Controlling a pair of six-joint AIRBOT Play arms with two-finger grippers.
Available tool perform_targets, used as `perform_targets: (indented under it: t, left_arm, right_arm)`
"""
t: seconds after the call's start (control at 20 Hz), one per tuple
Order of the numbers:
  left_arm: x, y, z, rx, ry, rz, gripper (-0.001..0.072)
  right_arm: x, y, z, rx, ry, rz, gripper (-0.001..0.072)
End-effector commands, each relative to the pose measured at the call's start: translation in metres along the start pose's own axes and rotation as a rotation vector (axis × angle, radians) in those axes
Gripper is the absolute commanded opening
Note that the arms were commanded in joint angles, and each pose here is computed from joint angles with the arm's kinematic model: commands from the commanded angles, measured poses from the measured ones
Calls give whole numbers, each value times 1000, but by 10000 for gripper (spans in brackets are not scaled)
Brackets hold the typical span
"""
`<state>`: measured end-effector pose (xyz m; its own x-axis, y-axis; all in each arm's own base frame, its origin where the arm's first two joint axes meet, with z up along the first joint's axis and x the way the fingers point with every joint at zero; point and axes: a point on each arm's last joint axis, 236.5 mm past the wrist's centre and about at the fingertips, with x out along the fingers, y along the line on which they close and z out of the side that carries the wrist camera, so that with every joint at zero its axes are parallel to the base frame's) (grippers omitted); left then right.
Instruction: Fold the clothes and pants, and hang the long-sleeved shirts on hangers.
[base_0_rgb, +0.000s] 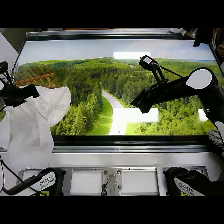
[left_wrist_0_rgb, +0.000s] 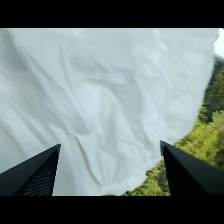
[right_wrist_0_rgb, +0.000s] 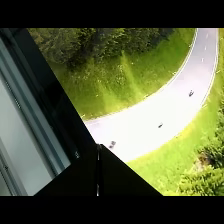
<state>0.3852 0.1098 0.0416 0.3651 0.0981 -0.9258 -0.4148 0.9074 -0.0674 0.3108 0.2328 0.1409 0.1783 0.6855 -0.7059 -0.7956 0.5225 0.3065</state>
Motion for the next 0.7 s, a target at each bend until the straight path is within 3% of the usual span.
perform_targets:
  t: [0.0,0.25,0.3,0.35,0.4,0.45,0.65]
  left_arm:
    - [49,32,-1,-74,67,62,720]
    - [87,15,-14,-58,134,60,720]
    - [89,11,-15,-52,139,58,549]
    - [88,6,-15,-40,137,54,269]
    - [85,2,-14,-32,128,48,98]
    - [77,-4,-12,-21,111,40,14]
    - [11,-58,-2,125,-28,-39,14]
  right_arm:
    - [0,0,0,1,1,1,18]
    - [0,0,0,1,1,1,18]
    - [0,0,0,1,1,1,18]
    - [1,-1,1,1,-2,-2,18]
    - [0,-2,2,0,-8,-6,18]
    - [1,-1,2,1,-8,-4,18]
    - [0,14,12,24,-48,62,19]
